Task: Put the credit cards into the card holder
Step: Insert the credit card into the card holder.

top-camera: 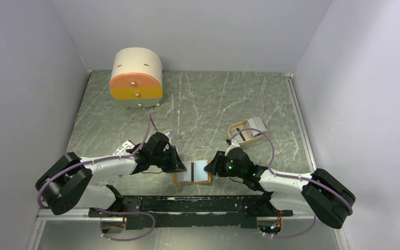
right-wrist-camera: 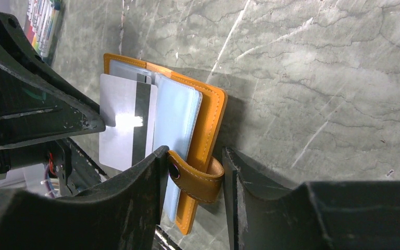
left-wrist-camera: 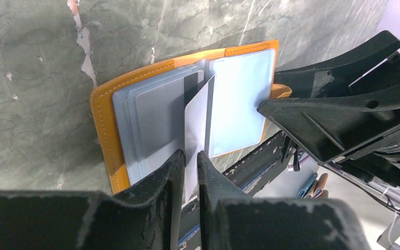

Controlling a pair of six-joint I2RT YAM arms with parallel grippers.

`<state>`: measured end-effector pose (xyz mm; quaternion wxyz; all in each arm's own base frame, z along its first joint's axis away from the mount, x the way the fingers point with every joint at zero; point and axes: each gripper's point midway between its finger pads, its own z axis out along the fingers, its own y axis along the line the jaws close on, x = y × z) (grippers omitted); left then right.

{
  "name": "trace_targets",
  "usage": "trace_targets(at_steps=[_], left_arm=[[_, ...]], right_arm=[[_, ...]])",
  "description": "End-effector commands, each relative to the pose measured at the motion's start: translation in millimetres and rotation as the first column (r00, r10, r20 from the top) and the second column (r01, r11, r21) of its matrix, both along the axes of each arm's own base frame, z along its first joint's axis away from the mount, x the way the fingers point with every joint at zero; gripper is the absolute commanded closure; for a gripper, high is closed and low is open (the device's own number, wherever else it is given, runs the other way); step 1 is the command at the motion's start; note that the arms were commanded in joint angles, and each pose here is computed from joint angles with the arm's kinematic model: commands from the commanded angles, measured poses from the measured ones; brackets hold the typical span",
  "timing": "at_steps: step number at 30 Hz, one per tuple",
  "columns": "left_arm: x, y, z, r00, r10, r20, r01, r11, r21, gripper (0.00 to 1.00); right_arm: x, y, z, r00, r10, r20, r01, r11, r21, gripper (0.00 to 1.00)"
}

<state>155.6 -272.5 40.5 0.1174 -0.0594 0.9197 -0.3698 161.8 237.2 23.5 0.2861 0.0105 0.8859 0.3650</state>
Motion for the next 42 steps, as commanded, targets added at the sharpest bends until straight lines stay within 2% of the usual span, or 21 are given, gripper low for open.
trace_targets(at_steps=[1,5,17,22,38,40,42], left_arm=[[0,1,-6,1.000,0.005,-0.010,-0.005,1.000,0.002,0.83],[-3,-3,-12,0.999,-0.013,-0.037,0.013,1.000,-0.004,0.91],[-1,-5,-12,0.997,-0.081,0.005,0.081,0.997,0.009,0.91],[2,2,-23,0.997,-0.072,-0.014,0.072,0.994,0.084,0.91],[13,9,-26,0.999,-0.028,-0.020,0.031,0.986,0.164,0.91],[10,10,-28,0.999,-0.026,-0.031,0.030,0.985,0.167,0.91],[8,11,-28,0.999,-0.027,-0.038,0.033,0.986,0.165,0.91]], right_arm=[[-13,-17,-25,0.998,0.000,-0.064,-0.005,0.996,-0.088,0.54],[-13,-18,-26,0.998,-0.003,-0.066,-0.002,0.996,-0.089,0.54],[-15,-18,-29,0.997,0.002,-0.071,-0.009,0.996,-0.088,0.54],[-15,-17,-28,0.998,0.006,-0.068,-0.012,0.996,-0.086,0.52],[-12,-26,-30,0.998,-0.023,-0.066,0.015,0.993,-0.120,0.50],[-10,-30,-29,0.997,-0.041,-0.063,0.033,0.991,-0.127,0.55],[-10,-32,-27,0.997,-0.049,-0.057,0.042,0.992,-0.123,0.64]])
